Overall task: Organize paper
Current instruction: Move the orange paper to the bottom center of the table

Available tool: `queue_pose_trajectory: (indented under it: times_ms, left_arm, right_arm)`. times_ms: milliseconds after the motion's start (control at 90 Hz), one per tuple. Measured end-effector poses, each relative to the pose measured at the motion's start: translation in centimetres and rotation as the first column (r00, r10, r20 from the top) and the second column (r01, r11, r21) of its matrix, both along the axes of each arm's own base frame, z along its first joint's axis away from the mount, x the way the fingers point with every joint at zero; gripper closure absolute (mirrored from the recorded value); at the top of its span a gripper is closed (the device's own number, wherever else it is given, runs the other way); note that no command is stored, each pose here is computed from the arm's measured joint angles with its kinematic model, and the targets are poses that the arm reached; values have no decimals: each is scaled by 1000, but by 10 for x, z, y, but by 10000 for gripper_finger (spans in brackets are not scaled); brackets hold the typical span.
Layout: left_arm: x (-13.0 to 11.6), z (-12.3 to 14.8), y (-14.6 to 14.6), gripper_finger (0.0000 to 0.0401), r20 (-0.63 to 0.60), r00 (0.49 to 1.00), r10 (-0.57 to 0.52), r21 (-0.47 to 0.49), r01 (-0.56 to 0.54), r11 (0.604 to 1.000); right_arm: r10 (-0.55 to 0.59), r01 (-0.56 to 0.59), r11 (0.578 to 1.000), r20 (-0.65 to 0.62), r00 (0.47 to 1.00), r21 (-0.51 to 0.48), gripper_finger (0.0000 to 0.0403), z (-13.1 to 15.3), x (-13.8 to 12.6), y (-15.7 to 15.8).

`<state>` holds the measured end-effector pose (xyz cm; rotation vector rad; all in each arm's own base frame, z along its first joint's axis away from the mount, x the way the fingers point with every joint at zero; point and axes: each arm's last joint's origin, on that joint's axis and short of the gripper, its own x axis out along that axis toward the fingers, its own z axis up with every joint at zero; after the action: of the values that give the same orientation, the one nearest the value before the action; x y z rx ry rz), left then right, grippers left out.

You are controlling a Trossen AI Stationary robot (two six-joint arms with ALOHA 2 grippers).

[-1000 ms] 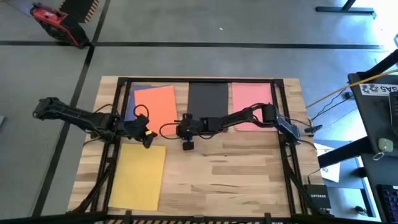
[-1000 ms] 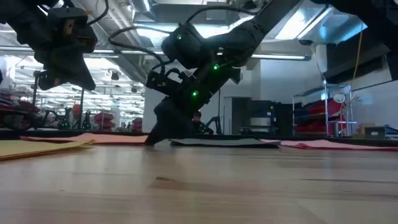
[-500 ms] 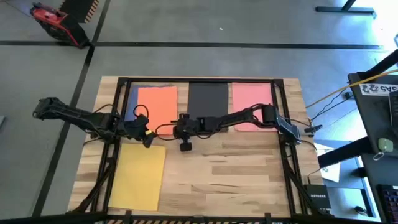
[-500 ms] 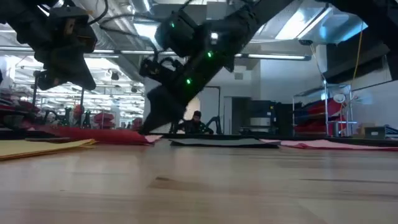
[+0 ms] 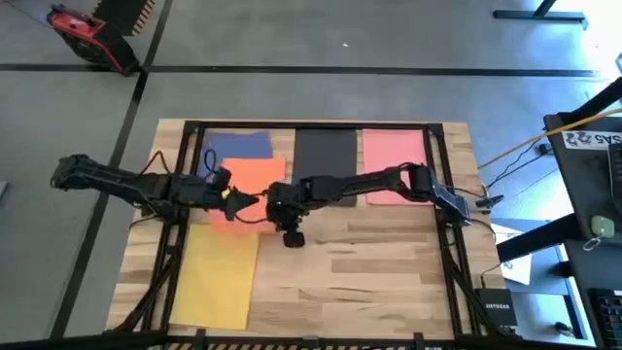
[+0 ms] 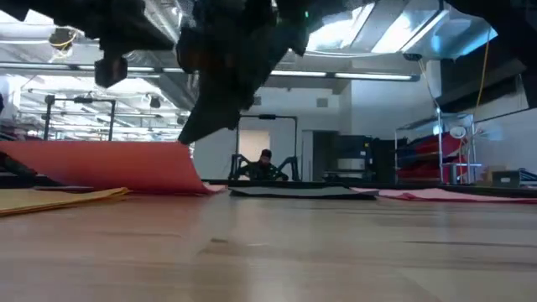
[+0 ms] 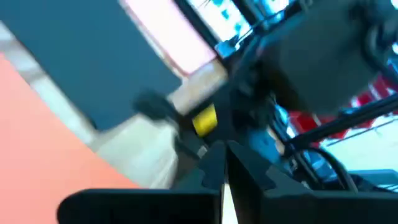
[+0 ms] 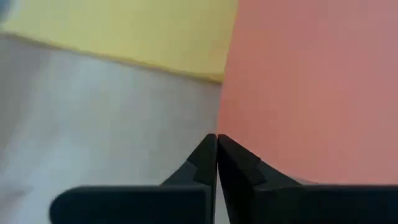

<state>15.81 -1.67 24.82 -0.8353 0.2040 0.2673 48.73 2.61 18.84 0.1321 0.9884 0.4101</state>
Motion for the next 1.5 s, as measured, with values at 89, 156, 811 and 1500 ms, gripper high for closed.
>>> queue_pose_trajectory:
  times_ms: [89,156,811,1500]
  left_arm:
    - [-3,3,3,401,19,1000,13,12,-14,1000]
    - [-5,5,5,401,27,999,20,21,-21,1000]
    - [-10,6,8,401,16,1000,16,78,-17,997]
    - [-14,-7,8,401,-124,992,5,112,9,994]
  right_arm:
    - [42,-34,995,-85,995,90,403,6,-6,12]
    - [63,-38,987,-159,985,154,403,9,-11,23]
    - [223,-48,925,-435,872,377,403,15,-57,175]
    - [-152,118,988,-649,745,-96,403,3,-125,239]
